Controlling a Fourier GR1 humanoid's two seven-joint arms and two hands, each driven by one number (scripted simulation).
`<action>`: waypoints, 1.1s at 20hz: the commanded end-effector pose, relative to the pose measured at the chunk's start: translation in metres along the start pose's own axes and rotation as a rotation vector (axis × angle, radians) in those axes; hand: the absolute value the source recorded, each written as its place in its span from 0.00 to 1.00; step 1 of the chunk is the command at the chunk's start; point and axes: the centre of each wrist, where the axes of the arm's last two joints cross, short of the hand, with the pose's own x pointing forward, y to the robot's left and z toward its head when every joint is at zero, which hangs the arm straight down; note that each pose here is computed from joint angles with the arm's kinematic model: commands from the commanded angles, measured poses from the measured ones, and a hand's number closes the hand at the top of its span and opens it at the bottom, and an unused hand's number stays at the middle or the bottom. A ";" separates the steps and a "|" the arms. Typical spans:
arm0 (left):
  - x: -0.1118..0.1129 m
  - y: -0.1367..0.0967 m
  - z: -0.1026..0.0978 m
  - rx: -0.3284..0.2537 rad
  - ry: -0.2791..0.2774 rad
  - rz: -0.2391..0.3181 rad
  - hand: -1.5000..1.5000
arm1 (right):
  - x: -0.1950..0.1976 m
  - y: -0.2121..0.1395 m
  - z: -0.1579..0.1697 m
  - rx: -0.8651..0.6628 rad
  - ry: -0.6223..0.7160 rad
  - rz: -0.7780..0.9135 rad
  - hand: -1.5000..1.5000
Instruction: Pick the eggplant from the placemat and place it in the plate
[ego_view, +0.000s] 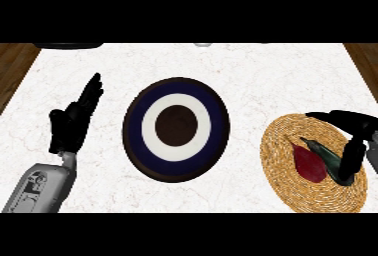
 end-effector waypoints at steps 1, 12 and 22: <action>0.010 0.002 0.004 0.017 0.007 -0.003 0.50 | -0.006 0.029 -0.017 0.024 0.005 0.002 0.00; 0.005 0.008 0.015 0.007 0.001 -0.006 0.50 | -0.043 0.038 -0.038 0.096 0.057 0.018 0.00; 0.009 0.009 -0.011 0.005 -0.001 0.002 0.50 | -0.025 0.024 -0.053 -0.041 0.011 0.048 1.00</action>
